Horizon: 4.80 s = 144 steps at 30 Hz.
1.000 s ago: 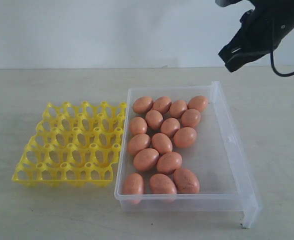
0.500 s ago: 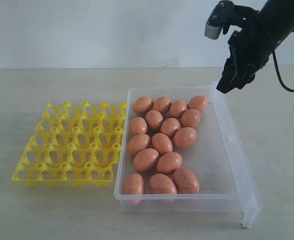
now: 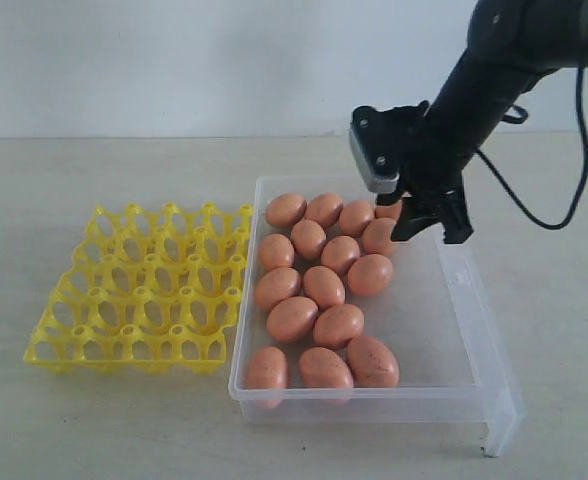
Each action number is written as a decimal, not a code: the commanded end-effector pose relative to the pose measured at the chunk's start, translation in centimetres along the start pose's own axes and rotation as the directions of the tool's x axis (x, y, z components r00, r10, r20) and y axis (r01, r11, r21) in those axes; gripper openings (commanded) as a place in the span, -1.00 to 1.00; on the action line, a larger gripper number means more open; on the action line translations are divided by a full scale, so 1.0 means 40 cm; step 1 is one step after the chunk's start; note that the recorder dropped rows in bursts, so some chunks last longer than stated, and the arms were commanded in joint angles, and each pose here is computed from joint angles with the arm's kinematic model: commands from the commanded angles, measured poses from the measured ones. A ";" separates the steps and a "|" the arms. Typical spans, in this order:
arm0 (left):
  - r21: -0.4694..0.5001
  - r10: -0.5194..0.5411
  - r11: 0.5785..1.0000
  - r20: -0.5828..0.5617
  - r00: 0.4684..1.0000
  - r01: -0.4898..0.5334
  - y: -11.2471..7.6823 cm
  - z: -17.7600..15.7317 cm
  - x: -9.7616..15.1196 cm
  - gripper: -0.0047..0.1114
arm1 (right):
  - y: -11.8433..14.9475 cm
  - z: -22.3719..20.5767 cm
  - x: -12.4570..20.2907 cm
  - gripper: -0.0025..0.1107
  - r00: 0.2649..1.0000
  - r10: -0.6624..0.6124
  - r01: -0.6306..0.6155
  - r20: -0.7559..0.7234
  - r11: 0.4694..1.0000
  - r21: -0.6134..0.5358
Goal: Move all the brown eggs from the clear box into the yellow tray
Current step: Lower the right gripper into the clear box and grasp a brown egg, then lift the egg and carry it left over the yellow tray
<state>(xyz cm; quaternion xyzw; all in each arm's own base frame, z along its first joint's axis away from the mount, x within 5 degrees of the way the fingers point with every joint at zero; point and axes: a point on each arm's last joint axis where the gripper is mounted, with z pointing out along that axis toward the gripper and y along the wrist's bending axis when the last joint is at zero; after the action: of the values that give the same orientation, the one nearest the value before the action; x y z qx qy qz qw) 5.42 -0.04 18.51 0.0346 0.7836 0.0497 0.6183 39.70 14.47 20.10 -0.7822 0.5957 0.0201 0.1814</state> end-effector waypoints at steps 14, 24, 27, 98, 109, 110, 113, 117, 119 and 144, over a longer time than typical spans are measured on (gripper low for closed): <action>-0.006 -0.016 1.000 0.012 1.000 0.016 0.001 0.000 -0.001 -0.99 | -0.008 -0.023 -0.083 -0.07 0.997 -0.075 0.073 0.018 0.994 0.085; -0.006 -0.016 1.000 0.012 1.000 0.016 0.001 0.000 -0.001 -0.99 | 0.053 -0.064 -0.110 -0.07 0.956 0.287 -0.274 0.058 0.946 -0.174; -0.006 -0.016 1.000 0.012 1.000 0.016 0.001 0.000 -0.001 -0.99 | 0.052 -0.063 -0.112 -0.07 0.915 0.401 -0.388 0.041 0.905 -0.174; -0.006 -0.016 1.000 0.012 1.000 0.016 0.001 0.000 -0.001 -0.99 | 0.049 0.005 -0.548 -0.96 0.435 0.343 -0.830 0.832 0.510 0.224; -0.006 -0.016 1.000 0.012 1.000 0.016 0.001 0.000 -0.001 -0.99 | 0.007 0.206 -0.603 -0.96 0.089 0.266 -0.816 0.960 0.572 -0.082; -0.006 -0.016 1.000 0.012 1.000 0.016 0.001 0.000 -0.001 -0.99 | 0.000 0.222 -0.607 -0.96 0.111 0.284 -0.816 0.952 0.573 -0.076; -0.006 -0.016 1.000 0.012 1.000 0.016 0.001 0.000 -0.001 -0.99 | -0.024 0.272 -0.606 -0.96 0.095 0.362 -0.854 0.927 0.508 -0.111; -0.006 -0.016 1.000 0.012 1.000 0.016 0.001 0.000 -0.001 -0.99 | -0.050 0.298 -0.616 -0.96 0.088 0.447 -0.877 0.890 0.459 -0.144; -0.006 -0.016 1.000 0.012 1.000 0.016 0.001 0.000 -0.001 -0.99 | -0.055 0.320 -0.617 -0.96 0.111 0.504 -0.885 0.856 0.442 -0.146; -0.006 -0.016 1.000 0.012 1.000 0.016 0.001 0.000 -0.001 -0.99 | -0.061 0.452 -0.604 -0.96 0.160 0.622 -0.906 0.766 0.401 -0.136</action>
<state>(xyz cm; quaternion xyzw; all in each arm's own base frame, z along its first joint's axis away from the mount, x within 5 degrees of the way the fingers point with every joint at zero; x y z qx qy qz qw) 5.42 -0.04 18.51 0.0339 0.7836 0.0492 0.6184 38.02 43.13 10.14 -0.2329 0.7766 0.3084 0.4975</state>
